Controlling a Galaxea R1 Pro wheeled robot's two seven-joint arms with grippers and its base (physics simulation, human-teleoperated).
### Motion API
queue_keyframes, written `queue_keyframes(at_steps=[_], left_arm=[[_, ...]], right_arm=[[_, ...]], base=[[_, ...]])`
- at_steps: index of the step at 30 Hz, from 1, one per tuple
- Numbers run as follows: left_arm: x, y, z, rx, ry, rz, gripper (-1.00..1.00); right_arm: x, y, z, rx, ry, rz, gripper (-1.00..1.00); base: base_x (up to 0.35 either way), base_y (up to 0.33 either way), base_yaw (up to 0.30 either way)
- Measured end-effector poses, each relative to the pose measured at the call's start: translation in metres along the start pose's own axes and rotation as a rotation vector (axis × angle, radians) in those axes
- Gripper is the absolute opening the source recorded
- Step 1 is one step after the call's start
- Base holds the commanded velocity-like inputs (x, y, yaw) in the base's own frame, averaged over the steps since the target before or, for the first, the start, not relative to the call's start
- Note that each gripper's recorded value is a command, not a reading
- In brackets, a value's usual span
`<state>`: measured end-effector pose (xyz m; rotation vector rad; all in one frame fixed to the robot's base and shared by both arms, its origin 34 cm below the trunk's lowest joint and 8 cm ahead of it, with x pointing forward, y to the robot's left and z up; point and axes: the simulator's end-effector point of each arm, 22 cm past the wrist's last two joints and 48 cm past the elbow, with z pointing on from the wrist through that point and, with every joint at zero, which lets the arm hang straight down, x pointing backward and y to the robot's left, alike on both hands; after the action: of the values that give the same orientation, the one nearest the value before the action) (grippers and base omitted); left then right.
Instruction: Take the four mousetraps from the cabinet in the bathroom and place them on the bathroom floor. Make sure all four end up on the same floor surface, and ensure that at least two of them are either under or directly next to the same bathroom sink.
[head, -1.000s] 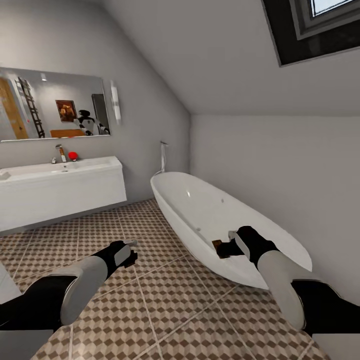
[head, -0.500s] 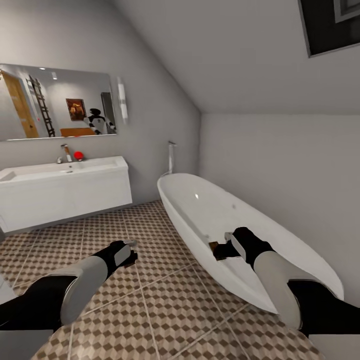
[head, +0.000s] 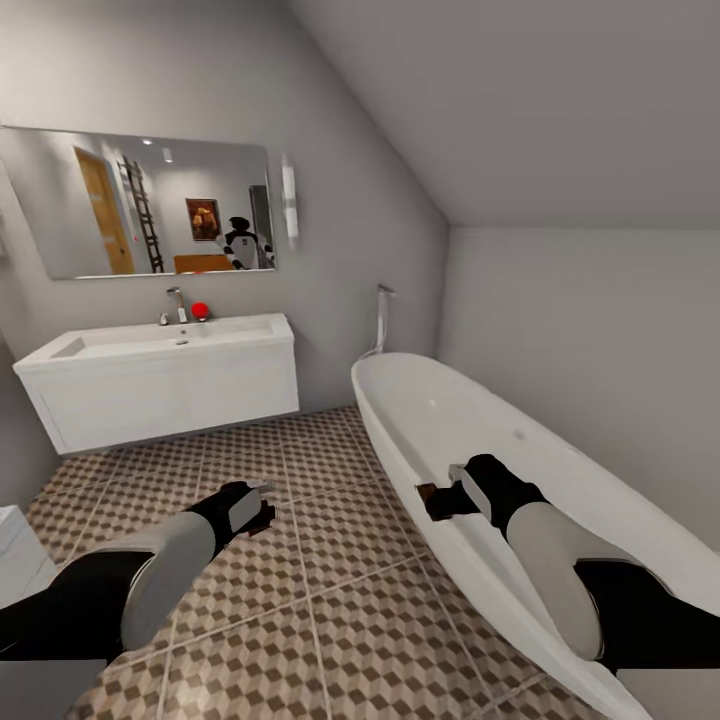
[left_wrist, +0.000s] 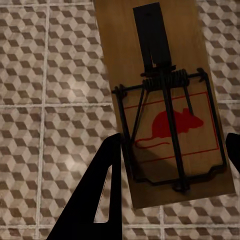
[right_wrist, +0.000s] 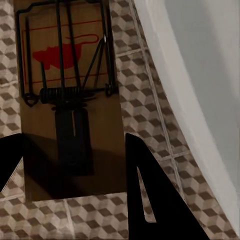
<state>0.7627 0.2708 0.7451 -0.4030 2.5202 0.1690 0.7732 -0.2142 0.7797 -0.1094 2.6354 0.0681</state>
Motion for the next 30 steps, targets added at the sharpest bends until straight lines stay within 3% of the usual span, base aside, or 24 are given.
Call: queue_keyframes(at_steps=[30], left_arm=[[0.0004,-0.0009,-0.0001,0.001,0.0,0.002,-1.0]], right_arm=[[-0.0003,-0.0001,0.0,0.0,-0.002,0.001,-1.0]], base=[[0.319,0.0,0.275]])
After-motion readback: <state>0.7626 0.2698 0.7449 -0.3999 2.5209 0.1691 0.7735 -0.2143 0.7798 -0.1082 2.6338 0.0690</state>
